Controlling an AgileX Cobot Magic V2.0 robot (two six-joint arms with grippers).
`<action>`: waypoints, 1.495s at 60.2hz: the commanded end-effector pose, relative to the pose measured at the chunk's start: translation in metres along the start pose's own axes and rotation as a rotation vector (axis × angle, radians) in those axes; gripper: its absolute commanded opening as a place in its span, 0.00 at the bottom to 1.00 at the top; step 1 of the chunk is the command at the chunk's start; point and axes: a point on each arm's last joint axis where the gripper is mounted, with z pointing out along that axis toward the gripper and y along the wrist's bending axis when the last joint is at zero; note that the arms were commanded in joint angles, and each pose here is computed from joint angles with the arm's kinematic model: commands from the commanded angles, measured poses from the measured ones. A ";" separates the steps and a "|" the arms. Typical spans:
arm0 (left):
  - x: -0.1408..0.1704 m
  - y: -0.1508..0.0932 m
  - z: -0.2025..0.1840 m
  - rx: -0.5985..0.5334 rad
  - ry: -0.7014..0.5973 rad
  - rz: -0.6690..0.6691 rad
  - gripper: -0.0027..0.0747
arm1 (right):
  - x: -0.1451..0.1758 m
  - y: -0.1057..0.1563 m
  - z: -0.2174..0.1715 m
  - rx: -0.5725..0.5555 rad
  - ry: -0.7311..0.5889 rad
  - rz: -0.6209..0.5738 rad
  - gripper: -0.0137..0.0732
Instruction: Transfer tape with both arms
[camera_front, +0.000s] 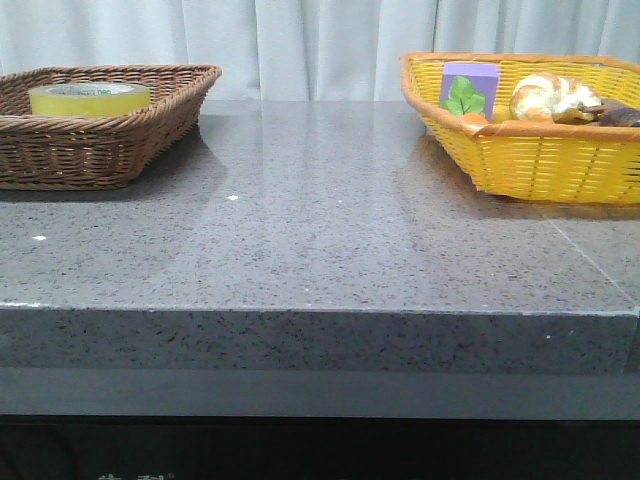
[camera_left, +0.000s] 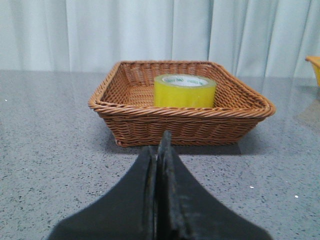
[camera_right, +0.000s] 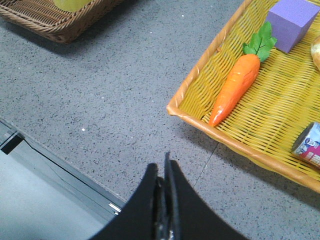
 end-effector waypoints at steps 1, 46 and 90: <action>-0.011 0.001 -0.002 -0.013 -0.144 -0.011 0.01 | -0.012 -0.001 -0.007 0.013 -0.094 -0.006 0.08; -0.012 0.001 -0.002 -0.014 -0.156 -0.011 0.01 | -0.012 -0.001 -0.006 0.013 -0.092 -0.006 0.08; -0.012 0.001 -0.002 -0.014 -0.156 -0.011 0.01 | 0.084 -0.025 -0.026 0.340 -0.492 0.101 0.08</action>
